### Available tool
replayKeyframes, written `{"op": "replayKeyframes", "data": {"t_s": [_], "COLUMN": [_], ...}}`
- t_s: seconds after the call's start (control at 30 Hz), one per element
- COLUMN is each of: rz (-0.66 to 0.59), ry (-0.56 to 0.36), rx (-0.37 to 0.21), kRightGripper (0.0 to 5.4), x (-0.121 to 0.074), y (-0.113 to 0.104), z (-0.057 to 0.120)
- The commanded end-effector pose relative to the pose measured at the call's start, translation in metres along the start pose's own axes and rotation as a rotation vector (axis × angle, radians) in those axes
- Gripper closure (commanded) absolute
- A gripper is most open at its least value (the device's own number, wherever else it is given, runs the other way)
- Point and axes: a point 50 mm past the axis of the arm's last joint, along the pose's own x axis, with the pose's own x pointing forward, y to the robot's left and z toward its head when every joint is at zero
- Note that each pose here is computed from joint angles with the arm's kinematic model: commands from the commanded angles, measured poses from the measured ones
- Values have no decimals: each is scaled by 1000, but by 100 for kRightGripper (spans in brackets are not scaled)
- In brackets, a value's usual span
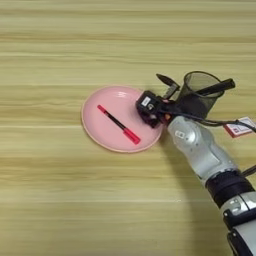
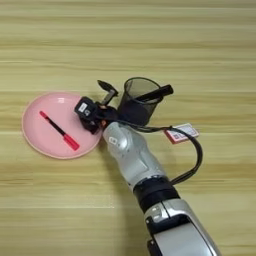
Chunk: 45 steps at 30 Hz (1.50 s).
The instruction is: Move the objects on the table
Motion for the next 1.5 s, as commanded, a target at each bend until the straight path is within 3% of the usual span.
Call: {"op": "replayKeyframes", "data": {"t_s": [0.03,0.4,0.57,0.8,1.1,1.23,1.5], "rz": [-94,-119,-139,-234,-318,-366,-474], "ry": [-26,-5,-38,-201,-293,-319,-336], "rx": [-45,-54,-22,90,194,260,451], "kRightGripper": [2,2,2,2,2,2,2], "x": [7,6,6,4,-7,-15,-38], "y": [-33,-40,-42,-55,-67,-75,-91], "z": [6,0,5,28,37,38,23]}}
